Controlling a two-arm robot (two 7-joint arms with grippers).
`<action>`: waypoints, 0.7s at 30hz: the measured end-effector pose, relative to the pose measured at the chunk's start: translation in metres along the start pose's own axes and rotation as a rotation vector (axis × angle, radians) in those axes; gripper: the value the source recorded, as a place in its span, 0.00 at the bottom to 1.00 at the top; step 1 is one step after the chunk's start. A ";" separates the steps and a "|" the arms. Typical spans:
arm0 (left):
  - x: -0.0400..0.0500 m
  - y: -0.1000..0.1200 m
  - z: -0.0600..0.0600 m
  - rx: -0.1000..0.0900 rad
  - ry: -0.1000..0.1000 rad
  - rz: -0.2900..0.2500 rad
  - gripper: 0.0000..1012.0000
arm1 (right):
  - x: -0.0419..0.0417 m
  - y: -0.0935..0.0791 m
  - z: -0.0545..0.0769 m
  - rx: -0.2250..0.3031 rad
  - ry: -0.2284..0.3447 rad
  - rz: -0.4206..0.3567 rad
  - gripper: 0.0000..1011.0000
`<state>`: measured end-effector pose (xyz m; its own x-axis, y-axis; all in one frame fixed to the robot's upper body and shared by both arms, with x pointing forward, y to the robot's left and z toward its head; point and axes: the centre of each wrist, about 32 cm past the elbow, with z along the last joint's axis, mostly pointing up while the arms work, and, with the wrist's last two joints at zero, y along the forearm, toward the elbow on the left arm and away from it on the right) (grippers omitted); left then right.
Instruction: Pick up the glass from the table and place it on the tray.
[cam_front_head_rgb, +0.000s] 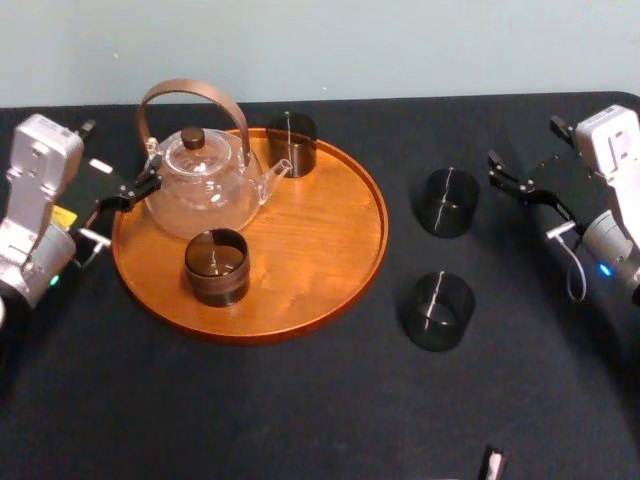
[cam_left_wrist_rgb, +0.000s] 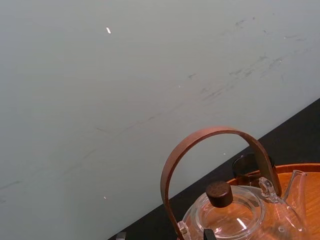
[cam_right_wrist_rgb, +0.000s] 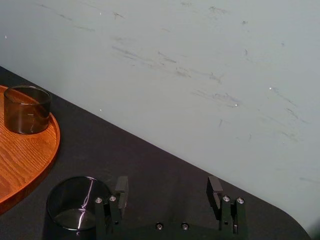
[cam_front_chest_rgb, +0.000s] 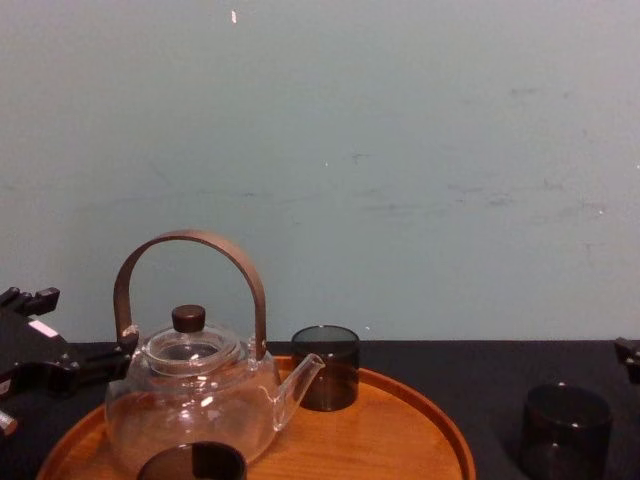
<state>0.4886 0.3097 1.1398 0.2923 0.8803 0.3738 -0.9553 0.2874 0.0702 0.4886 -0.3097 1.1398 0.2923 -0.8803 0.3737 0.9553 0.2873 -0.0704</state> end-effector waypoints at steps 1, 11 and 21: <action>0.0000 0.000 0.000 0.000 0.000 0.000 0.99 | 0.0000 0.000 0.000 0.000 0.000 0.000 0.99; 0.0000 0.000 0.000 0.000 0.000 0.000 0.99 | 0.0000 0.000 0.000 0.000 0.000 0.000 0.99; 0.0000 0.000 0.000 0.000 0.000 0.000 0.99 | 0.0000 0.000 0.000 0.000 0.000 0.000 0.99</action>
<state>0.4886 0.3097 1.1398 0.2923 0.8803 0.3738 -0.9552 0.2874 0.0703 0.4886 -0.3097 1.1398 0.2923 -0.8803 0.3737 0.9553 0.2873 -0.0704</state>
